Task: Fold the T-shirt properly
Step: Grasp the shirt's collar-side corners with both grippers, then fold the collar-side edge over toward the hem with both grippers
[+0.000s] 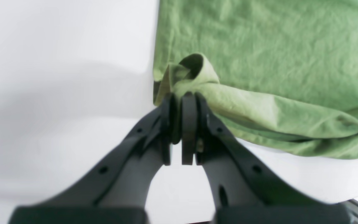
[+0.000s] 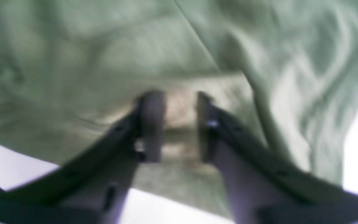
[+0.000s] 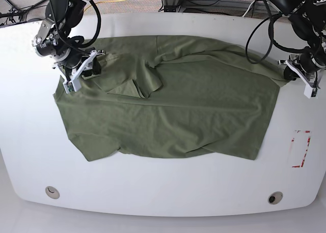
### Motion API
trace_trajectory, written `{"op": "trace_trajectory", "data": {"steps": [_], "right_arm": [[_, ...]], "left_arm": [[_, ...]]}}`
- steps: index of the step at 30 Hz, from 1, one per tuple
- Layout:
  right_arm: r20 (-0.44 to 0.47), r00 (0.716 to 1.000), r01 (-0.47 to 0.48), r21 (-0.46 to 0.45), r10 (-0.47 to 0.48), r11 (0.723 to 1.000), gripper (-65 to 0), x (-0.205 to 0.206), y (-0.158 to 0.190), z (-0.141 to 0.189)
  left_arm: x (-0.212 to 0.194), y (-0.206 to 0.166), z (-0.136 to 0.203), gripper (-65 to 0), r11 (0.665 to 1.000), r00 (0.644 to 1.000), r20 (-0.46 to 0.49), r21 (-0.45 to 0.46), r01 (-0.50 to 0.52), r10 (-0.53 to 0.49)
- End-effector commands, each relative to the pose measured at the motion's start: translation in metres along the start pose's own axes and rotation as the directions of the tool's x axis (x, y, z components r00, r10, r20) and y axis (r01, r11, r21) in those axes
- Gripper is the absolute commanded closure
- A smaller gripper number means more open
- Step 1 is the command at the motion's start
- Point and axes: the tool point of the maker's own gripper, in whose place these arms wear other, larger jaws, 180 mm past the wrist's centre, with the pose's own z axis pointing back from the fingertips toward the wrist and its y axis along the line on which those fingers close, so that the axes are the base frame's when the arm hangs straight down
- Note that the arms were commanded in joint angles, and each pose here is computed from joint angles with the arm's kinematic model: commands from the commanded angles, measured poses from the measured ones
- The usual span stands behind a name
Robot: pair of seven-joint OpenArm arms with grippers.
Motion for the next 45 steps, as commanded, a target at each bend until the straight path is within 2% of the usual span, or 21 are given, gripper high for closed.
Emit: {"op": "trace_trajectory", "data": {"steps": [1, 2, 12, 19, 31, 33, 35, 37, 38, 45], "right_arm": [[0.071, 0.996, -0.062, 0.007, 0.062, 0.998, -31.2, 0.034, 0.006, -0.001], [0.069, 0.995, -0.07, -0.003, 0.07, 0.998, -32.7, 0.037, 0.005, -0.002], [0.0, 0.987, -0.155, -0.176, 0.158, 0.972, -32.0, 0.056, -0.033, 0.005], [-0.095, 0.991, -0.111, -0.133, 0.098, 0.985, -32.0, 0.023, -0.044, -0.013], [-0.106, 0.993, -0.068, -0.077, 0.06, 0.995, -30.8, 0.004, -0.027, -0.02], [-0.106, 0.993, -0.067, -0.075, 0.058, 0.995, -25.8, 0.003, -0.027, -0.02], [-0.098, 0.993, -0.068, -0.076, 0.06, 0.995, -16.3, 0.004, -0.027, -0.02], [-0.099, 0.993, -0.069, -0.077, 0.061, 0.995, -4.0, 0.003, -0.027, -0.019], [-0.1, 0.993, -0.068, -0.079, 0.06, 0.995, -0.2, 0.003, -0.027, -0.019], [-0.077, 0.992, -0.109, -0.118, 0.1, 0.987, 0.0, 0.007, -0.027, -0.002]], "left_arm": [[0.011, 0.004, 0.006, -3.5, 1.0, 0.999, 0.036, 0.012, 0.019, -0.02], [0.007, 0.005, 0.006, -3.5, 1.0, 0.999, 0.025, 0.013, 0.019, -0.019], [0.003, 0.001, 0.004, -3.5, 1.0, 1.0, 0.01, 0.004, 0.029, -0.029], [0.004, -0.006, 0.0, -3.5, 0.999, 0.999, 0.003, -0.014, 0.045, -0.045], [0.003, -0.006, 0.0, -3.5, 0.999, 0.999, 0.002, -0.014, 0.045, -0.045], [0.003, -0.006, 0.0, -3.5, 0.999, 0.999, 0.002, -0.014, 0.045, -0.045], [0.003, -0.006, 0.0, -3.5, 0.999, 0.999, 0.002, -0.014, 0.045, -0.045], [0.003, -0.006, 0.0, -3.5, 0.999, 0.999, 0.002, -0.014, 0.045, -0.045], [0.003, -0.005, 0.0, -3.5, 0.999, 0.999, 0.001, -0.012, 0.046, -0.046], [0.006, -0.006, 0.0, -3.5, 0.999, 0.999, 0.009, -0.014, 0.046, -0.046]]}}
